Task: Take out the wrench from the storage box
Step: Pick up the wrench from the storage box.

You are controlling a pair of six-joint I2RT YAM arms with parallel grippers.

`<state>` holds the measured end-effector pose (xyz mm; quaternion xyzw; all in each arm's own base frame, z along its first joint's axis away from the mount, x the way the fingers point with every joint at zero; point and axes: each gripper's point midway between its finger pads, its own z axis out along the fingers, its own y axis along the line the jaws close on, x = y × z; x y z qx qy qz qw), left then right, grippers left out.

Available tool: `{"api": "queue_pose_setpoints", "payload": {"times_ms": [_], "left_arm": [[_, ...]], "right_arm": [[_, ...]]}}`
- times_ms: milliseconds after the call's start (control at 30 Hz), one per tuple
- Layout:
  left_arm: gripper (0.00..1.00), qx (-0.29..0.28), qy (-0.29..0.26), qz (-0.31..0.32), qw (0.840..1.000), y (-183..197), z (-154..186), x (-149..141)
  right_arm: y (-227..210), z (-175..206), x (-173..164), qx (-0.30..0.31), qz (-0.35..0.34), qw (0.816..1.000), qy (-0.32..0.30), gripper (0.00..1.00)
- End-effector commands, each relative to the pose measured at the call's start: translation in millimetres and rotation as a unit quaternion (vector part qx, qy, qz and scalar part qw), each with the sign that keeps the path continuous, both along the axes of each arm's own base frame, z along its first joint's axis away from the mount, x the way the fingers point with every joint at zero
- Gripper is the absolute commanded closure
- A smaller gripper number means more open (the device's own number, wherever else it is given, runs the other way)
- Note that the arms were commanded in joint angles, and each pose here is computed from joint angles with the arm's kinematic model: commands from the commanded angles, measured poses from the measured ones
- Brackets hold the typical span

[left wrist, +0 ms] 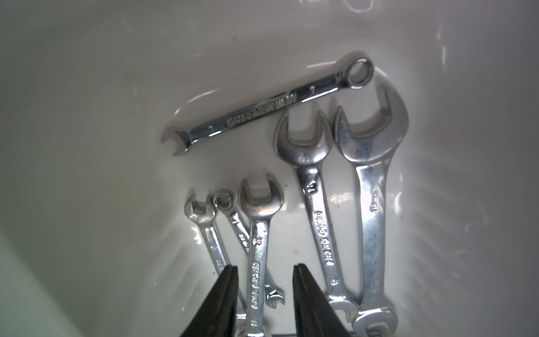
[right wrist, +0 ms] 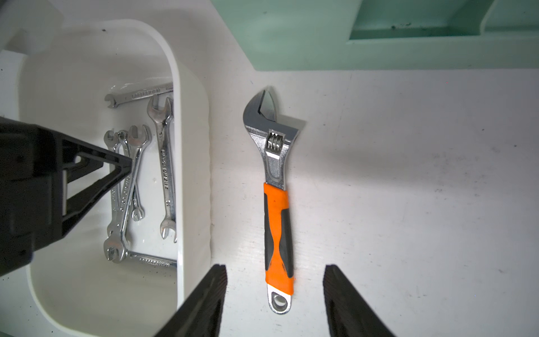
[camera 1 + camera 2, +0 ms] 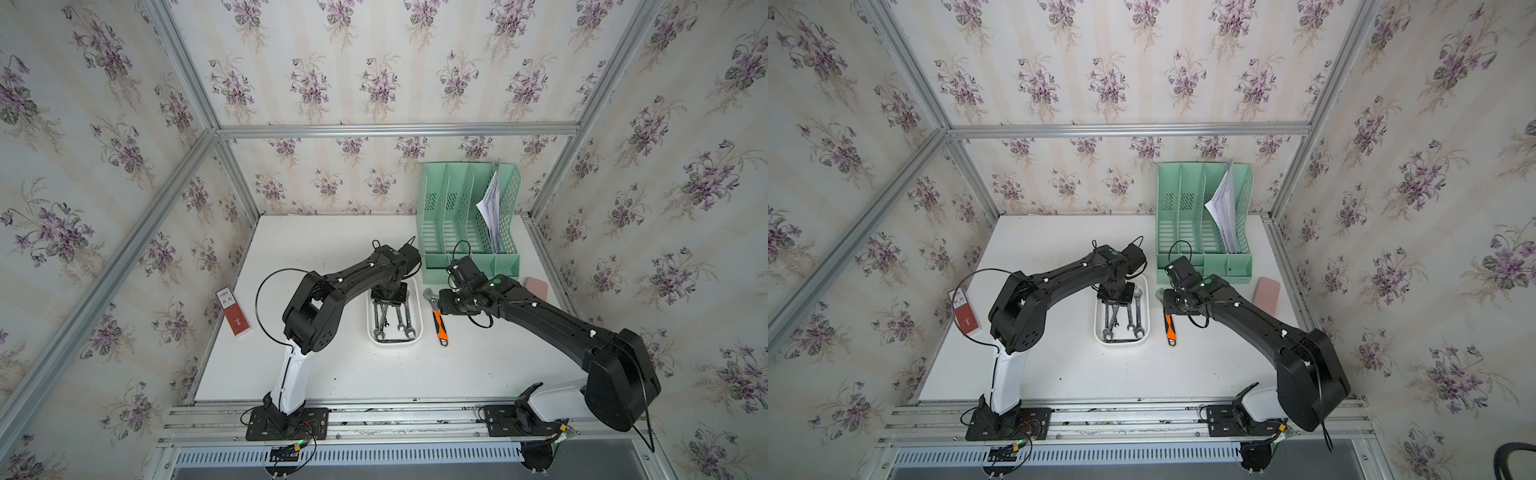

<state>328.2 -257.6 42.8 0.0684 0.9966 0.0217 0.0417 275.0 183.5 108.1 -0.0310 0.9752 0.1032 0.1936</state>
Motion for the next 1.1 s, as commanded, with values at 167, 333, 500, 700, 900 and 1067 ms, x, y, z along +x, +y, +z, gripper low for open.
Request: {"api": "queue_pose_setpoints", "payload": {"times_ms": [167, 333, 500, 700, 900, 1067], "left_arm": [[0.63, 0.018, 0.033, -0.01, 0.999, 10, -21, -16], [0.64, 0.025, 0.04, -0.01, 0.999, 15, -27, -22], [0.75, 0.019, 0.045, -0.01, 0.999, 14, -30, -25], [0.83, 0.016, 0.037, -0.01, 0.999, 13, -22, -22], [0.85, 0.014, 0.03, -0.012, 0.999, 12, -9, -20], [0.86, 0.009, 0.019, -0.015, 1.0, 11, 6, -17]], "right_arm": [[-1, -1, 0, -0.001, -0.001, 1.0, 0.0, 0.41], [-1, -1, -1, -0.001, -0.001, 1.0, 0.0, 0.41], [-2, -2, -1, -0.001, -0.002, 1.0, 0.001, 0.41], [-3, -3, -3, -0.004, -0.003, 1.0, 0.003, 0.41], [-3, -4, -2, -0.004, -0.002, 1.0, 0.003, 0.41], [-2, -5, -1, -0.004, -0.001, 1.0, 0.004, 0.41]]}}
